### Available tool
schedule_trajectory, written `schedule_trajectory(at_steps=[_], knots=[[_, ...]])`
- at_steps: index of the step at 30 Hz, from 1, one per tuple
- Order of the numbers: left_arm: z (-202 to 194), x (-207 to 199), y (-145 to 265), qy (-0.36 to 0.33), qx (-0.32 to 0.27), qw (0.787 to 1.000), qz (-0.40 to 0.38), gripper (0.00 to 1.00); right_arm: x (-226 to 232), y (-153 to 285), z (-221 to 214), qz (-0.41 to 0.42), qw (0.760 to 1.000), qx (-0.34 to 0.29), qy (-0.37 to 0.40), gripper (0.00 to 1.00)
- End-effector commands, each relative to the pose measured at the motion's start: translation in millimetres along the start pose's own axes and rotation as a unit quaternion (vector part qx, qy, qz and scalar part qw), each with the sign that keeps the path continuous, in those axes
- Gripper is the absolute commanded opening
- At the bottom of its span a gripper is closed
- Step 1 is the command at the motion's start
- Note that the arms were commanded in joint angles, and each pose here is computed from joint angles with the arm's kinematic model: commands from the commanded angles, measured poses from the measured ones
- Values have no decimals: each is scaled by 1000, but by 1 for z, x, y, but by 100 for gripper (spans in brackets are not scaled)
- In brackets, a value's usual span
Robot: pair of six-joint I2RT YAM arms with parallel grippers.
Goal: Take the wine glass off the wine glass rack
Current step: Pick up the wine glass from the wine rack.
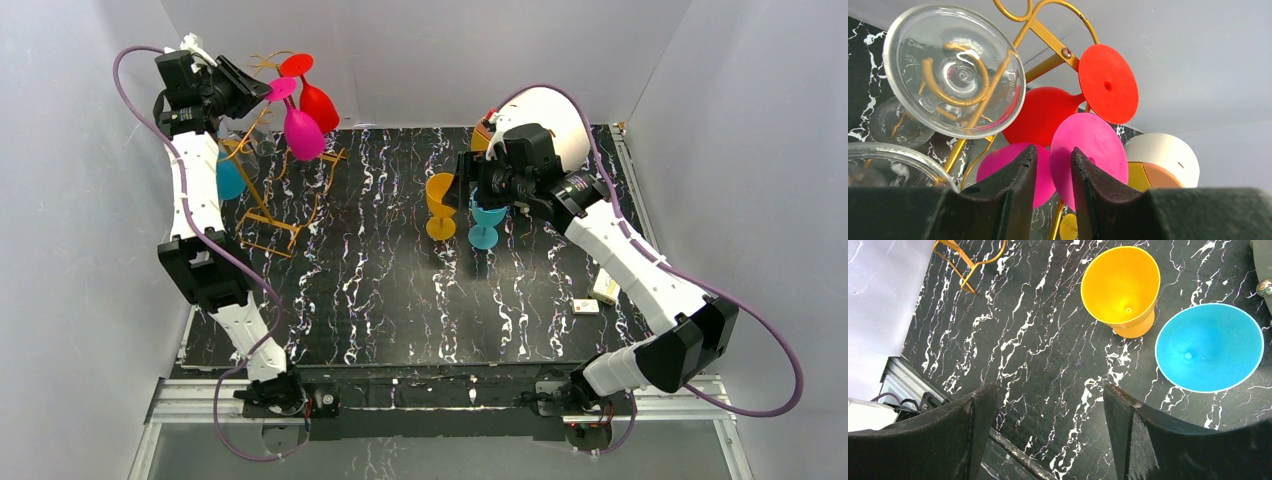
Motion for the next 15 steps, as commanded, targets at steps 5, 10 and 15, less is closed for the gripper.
schedule_trajectory(at_steps=[5, 10, 15], knots=[[8, -17, 22, 19, -6, 999, -49, 22, 11, 9, 14, 25, 999, -23, 0, 86], [12, -19, 19, 40, -9, 995, -88, 22, 11, 8, 12, 28, 999, -19, -7, 86], [9, -19, 19, 42, 2, 994, -101, 28, 11, 6, 11, 32, 999, -14, -9, 87]])
Point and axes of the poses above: each gripper's point midway between its finger pads, its own y axis back along the fingers, its own x axis along the line the jaws close on, z = x × y, the point moved 8 cm from there along y, back along the fingers, and after that the axes turned 5 degrees about -y, right-handed, at the moved point
